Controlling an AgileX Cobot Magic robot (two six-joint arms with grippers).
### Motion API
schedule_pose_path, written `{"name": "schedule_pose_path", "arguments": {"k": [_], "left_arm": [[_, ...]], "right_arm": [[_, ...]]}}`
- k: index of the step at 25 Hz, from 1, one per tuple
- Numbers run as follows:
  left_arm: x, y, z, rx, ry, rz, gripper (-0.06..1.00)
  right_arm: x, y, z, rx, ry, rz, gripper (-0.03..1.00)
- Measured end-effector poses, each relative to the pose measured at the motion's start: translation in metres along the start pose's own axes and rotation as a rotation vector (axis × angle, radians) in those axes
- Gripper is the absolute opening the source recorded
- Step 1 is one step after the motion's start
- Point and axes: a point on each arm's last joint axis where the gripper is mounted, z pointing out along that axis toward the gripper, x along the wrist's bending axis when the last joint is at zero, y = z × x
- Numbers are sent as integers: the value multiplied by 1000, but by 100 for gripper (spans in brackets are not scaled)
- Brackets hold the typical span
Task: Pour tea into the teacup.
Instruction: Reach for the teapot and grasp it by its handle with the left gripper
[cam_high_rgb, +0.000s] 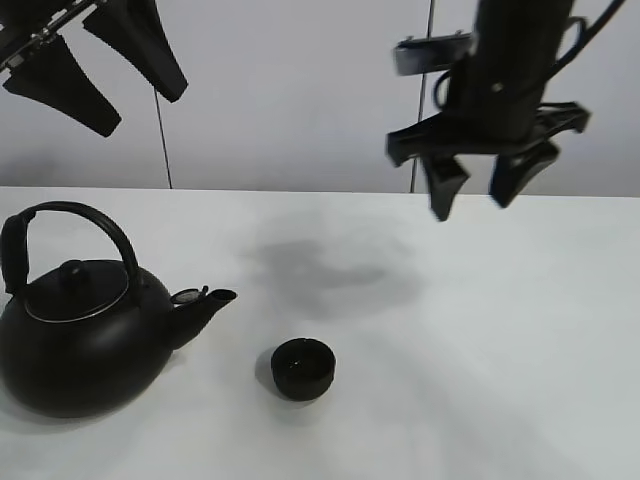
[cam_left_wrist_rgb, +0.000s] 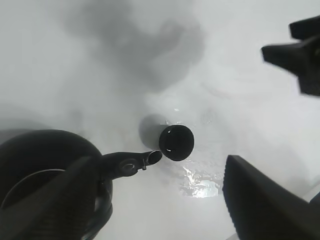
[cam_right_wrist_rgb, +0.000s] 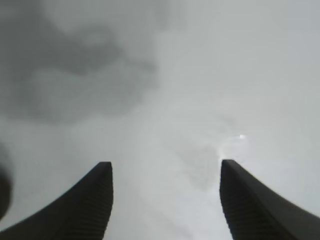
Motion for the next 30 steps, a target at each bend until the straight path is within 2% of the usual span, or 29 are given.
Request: {"name": "schedule_pose_path", "arguments": {"k": [4, 8, 9, 12, 14, 16, 20, 23, 27, 30], "left_arm": [[0, 0, 0, 0, 0, 0, 52], [0, 0, 0, 0, 0, 0, 52], [0, 0, 0, 0, 0, 0, 52], [0, 0, 0, 0, 0, 0, 52], [0, 0, 0, 0, 0, 0, 52], [0, 0, 0, 0, 0, 0, 52], [0, 0, 0, 0, 0, 0, 52], [0, 0, 0, 0, 0, 0, 52], [0, 0, 0, 0, 0, 0, 52], [0, 0, 0, 0, 0, 0, 52]], "right_arm": [[-92, -7, -25, -44, -95, 182, 43], [-176, -41, -75, -90, -169, 362, 43], [-192, -53, -93, -109, -185, 404, 43], [-217, -89, -151, -190, -229, 498, 43], [-213, -111, -197, -302, -247, 535, 43], [-193, -128, -241, -429, -257, 510, 43], [-126, -174, -321, -721, -230, 374, 43], [-77, -225, -357, -905, -216, 249, 43], [-32, -296, -362, -1046, -251, 187, 43], [-15, -333, -334, -1064, -264, 176, 43]]}}
